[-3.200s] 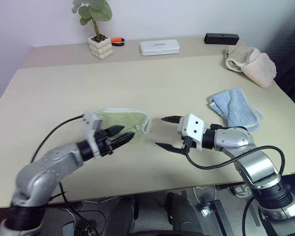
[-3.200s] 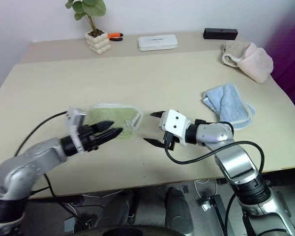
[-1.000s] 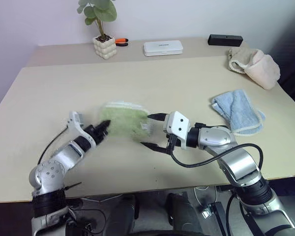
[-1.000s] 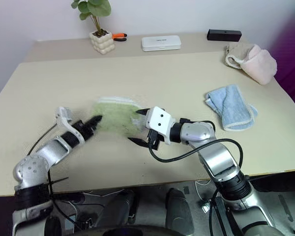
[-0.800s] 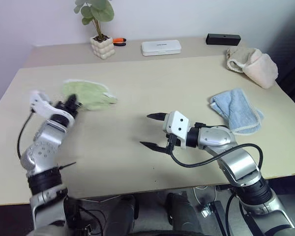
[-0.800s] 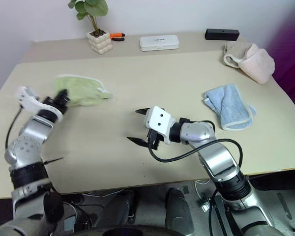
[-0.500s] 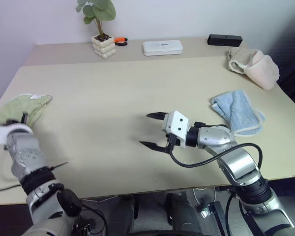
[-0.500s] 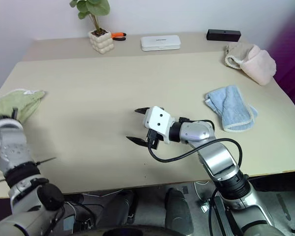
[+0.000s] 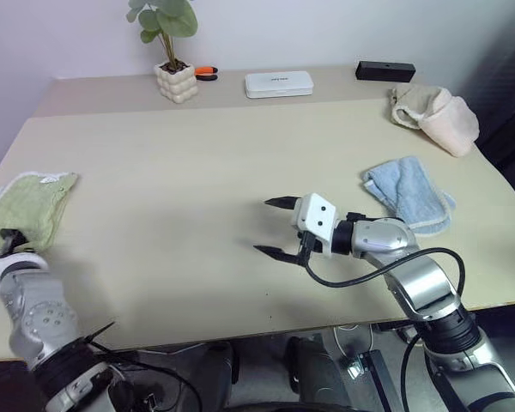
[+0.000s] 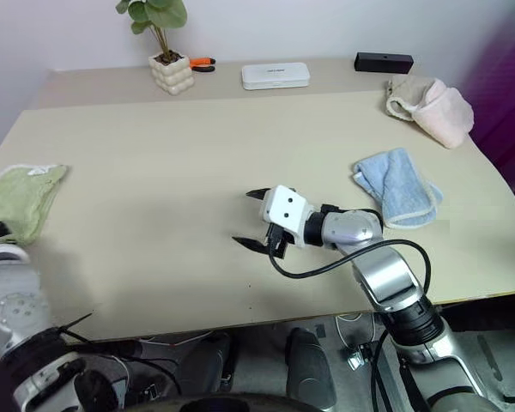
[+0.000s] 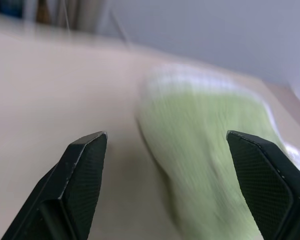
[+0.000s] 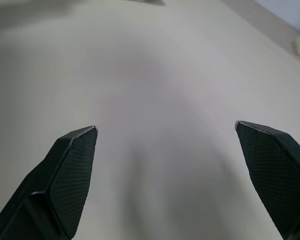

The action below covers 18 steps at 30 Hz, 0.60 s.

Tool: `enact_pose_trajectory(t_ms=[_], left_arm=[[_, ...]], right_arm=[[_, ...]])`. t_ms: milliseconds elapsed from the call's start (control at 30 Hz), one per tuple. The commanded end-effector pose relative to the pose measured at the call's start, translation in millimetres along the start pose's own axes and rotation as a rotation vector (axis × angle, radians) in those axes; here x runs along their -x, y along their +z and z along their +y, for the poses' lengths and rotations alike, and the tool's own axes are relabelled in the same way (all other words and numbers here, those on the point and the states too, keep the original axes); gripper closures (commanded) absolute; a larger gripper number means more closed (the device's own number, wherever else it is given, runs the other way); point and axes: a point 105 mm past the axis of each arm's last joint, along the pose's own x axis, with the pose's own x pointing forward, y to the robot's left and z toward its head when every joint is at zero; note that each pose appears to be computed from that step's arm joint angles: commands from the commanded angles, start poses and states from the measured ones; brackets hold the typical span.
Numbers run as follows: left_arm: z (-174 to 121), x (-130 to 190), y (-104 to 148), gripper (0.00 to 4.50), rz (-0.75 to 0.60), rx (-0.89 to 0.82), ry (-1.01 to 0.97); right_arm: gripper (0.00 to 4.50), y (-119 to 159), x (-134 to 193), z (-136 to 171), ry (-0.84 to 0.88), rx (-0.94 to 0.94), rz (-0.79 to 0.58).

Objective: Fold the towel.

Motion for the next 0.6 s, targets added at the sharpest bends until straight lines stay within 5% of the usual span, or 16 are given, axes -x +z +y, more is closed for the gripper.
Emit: enact_pose_trajectory(t_ms=[33,167,300,600], left_arm=[[-49.3,18.8,31.8,0.47,-0.129,-0.226,-0.308],[-111.8,68.0,-2.0,0.47,-0.038,-0.514,-0.842],[-126.4,121.5,-41.4,0.47,0.057,-0.774,-1.243],[-115.8,139.7,-70.9,0.47,0.188,-0.798,-1.362]], right_arm=[[0.0,3.4,12.7,-25.4,-0.104,-0.031,-0.031],[0.0,-8.7,32.9,-54.0,-0.236,-0.171,-0.044],[0.0,-23.9,55.1,-69.3,-0.299,-0.247,-0.021],[0.0,-47.8,75.3,-64.4,-0.3,-0.238,0.073]])
